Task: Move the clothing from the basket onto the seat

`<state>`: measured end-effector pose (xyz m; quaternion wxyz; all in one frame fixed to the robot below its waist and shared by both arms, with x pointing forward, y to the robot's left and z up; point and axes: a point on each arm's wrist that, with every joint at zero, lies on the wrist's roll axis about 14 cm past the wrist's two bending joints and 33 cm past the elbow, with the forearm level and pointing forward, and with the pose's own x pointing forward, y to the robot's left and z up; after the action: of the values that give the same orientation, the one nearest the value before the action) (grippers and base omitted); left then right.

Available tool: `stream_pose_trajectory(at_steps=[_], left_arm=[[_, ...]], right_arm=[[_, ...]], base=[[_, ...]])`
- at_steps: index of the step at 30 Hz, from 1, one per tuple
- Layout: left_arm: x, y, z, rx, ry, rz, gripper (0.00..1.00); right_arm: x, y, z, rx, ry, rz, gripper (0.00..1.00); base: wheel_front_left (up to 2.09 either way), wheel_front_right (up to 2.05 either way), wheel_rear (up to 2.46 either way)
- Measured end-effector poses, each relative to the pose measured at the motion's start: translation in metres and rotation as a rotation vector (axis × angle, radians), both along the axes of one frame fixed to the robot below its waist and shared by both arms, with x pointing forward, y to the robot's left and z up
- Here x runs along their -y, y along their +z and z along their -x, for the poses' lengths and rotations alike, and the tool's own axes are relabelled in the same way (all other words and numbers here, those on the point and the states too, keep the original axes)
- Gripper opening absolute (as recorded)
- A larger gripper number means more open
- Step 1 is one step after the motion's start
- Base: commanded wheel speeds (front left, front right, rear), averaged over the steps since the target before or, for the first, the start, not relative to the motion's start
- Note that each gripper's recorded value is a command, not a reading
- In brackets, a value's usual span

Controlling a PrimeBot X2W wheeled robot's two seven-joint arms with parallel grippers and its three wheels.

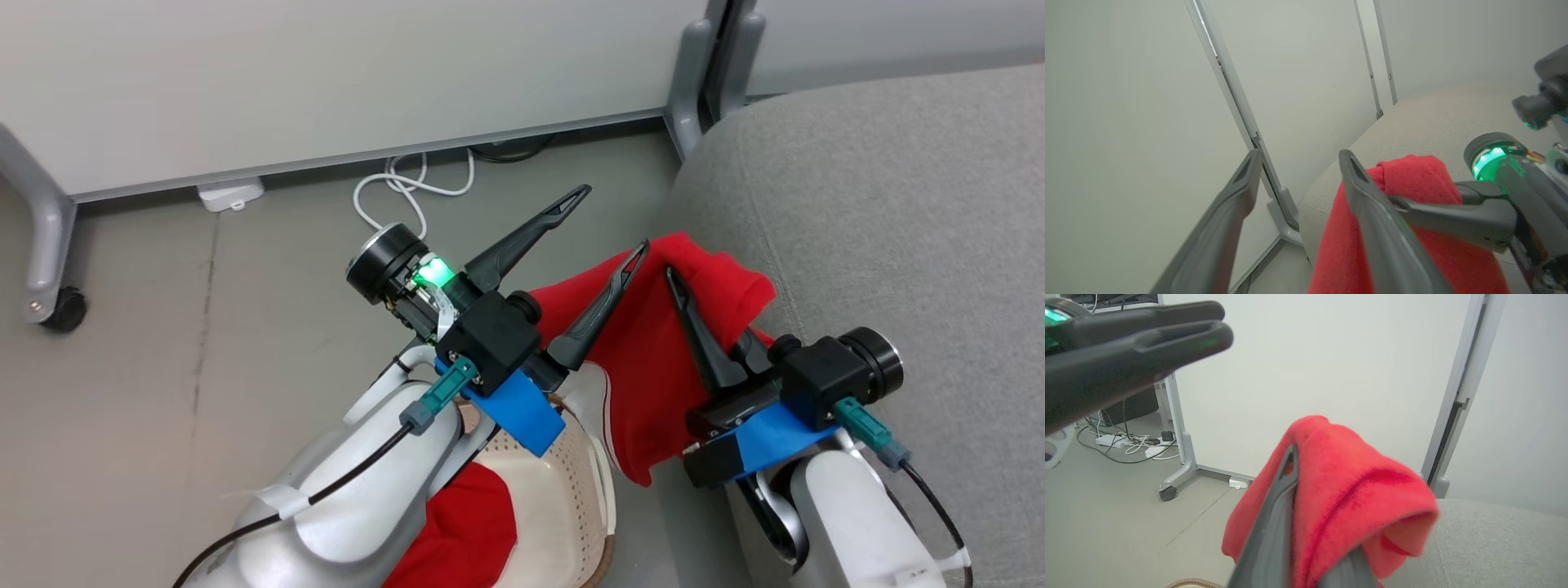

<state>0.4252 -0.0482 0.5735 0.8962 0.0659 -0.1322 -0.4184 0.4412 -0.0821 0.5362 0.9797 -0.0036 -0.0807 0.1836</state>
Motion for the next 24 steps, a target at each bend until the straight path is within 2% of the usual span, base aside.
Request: stream_pose_trajectory(at_steps=[11, 24], left_arm=[[0.054, -0.028, 0.008, -0.062, -0.172, -0.001, 1.00], [0.096, -0.043, 0.024, -0.098, -0.310, 0.000, 1.00]], right_arm=[[0.083, -0.006, 0.006, -0.013, -0.232, 0.013, 0.00], [0.156, -0.004, 0.031, -0.014, -0.447, 0.026, 0.00]], base=[[0.00, 0.00, 0.00], [0.00, 0.00, 0.00]])
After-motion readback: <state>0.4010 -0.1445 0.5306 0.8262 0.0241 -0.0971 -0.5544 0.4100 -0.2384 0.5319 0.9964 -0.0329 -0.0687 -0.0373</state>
